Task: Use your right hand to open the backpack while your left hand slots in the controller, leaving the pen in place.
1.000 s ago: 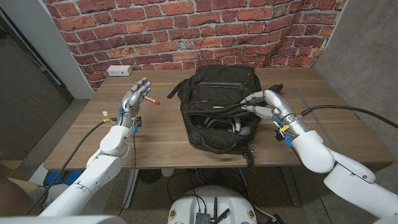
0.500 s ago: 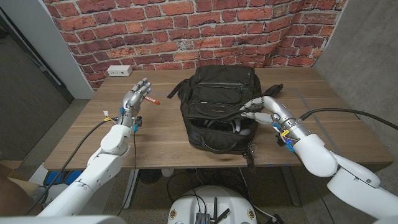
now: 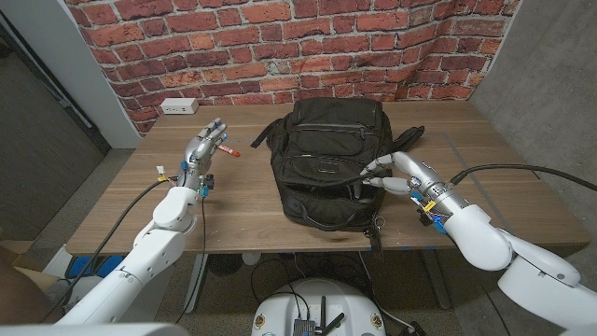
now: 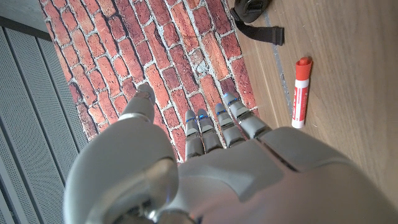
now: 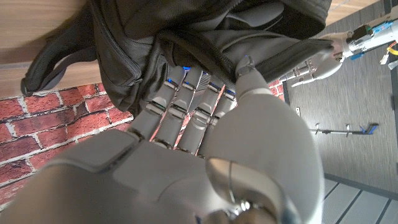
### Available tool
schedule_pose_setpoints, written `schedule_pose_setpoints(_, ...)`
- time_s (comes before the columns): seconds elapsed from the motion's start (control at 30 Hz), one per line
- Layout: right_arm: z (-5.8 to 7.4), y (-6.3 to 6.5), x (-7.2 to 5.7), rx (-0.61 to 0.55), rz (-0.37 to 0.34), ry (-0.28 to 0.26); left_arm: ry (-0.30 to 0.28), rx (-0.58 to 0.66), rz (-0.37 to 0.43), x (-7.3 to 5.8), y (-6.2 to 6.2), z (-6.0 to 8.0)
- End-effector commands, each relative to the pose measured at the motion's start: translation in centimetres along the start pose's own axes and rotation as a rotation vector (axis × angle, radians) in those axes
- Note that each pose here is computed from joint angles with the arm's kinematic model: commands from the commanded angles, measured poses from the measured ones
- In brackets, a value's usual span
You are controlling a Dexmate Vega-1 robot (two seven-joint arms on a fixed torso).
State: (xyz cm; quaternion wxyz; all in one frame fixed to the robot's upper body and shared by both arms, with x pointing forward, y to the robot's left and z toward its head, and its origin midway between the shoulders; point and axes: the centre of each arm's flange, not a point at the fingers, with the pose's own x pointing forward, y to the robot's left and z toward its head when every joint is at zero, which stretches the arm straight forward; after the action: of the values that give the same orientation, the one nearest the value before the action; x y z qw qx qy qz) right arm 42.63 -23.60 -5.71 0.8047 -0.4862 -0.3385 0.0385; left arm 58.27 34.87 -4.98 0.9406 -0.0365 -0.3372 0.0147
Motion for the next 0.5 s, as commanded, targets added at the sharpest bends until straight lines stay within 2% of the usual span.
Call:
schedule_pose_setpoints(0.03,-0.34,-0.31,-0.71,-0.056,0.052,0.016,0.007,-0.011,0.003,0.30,-0.24,-0.45)
schedule_pose_setpoints(0.5,-0.39,-0.75,-0.75,-0.091,0.101,0.018,0.012,-0.013,0.008,0.34,-0.37,-0.71)
